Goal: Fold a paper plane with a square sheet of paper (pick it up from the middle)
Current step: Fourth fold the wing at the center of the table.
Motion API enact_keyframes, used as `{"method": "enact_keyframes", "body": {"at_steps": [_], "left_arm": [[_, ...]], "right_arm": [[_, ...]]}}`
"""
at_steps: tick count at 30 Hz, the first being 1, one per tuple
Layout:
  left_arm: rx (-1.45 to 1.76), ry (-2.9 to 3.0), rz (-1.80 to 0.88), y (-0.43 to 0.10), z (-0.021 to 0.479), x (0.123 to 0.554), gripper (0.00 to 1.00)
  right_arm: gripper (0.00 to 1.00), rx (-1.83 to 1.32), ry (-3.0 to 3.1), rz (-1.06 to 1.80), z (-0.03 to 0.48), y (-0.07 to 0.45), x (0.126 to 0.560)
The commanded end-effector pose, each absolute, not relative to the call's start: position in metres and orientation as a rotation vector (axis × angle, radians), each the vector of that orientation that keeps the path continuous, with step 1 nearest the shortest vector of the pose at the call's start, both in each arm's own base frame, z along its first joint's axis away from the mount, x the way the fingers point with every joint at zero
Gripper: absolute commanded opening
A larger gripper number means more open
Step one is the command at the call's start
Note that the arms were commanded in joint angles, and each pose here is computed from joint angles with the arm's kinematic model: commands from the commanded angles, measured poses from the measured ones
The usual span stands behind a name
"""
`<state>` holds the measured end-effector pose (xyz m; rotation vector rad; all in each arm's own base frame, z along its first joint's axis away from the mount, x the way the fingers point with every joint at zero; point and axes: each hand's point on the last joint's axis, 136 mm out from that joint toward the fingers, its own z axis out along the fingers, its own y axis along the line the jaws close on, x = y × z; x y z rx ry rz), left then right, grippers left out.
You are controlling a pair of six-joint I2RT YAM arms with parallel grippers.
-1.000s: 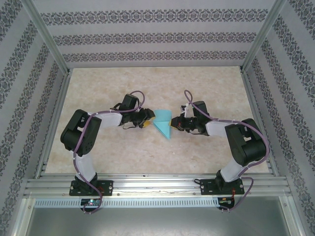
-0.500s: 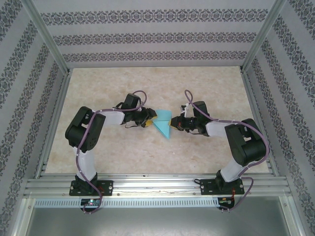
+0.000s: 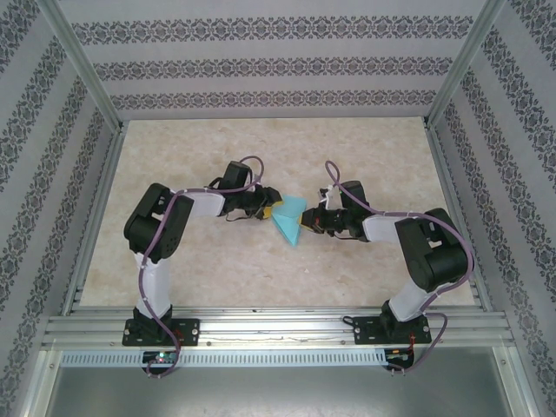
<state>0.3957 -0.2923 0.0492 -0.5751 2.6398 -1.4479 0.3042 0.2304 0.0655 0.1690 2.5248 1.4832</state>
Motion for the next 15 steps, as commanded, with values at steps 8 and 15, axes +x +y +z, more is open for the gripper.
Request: {"method": "enact_keyframes", "body": {"at_steps": [8, 15], "left_arm": [[-0.461, 2.626, -1.509, -0.31, 0.055, 0.41, 0.41], [-0.437, 2.651, -1.448, -0.305, 0.053, 0.409, 0.21]], "right_arm": [[0.01, 0.182, 2.541, 1.499, 0.056, 0.224, 0.296], [0.03, 0.191, 2.582, 1.466, 0.046, 0.22, 0.294]]}}
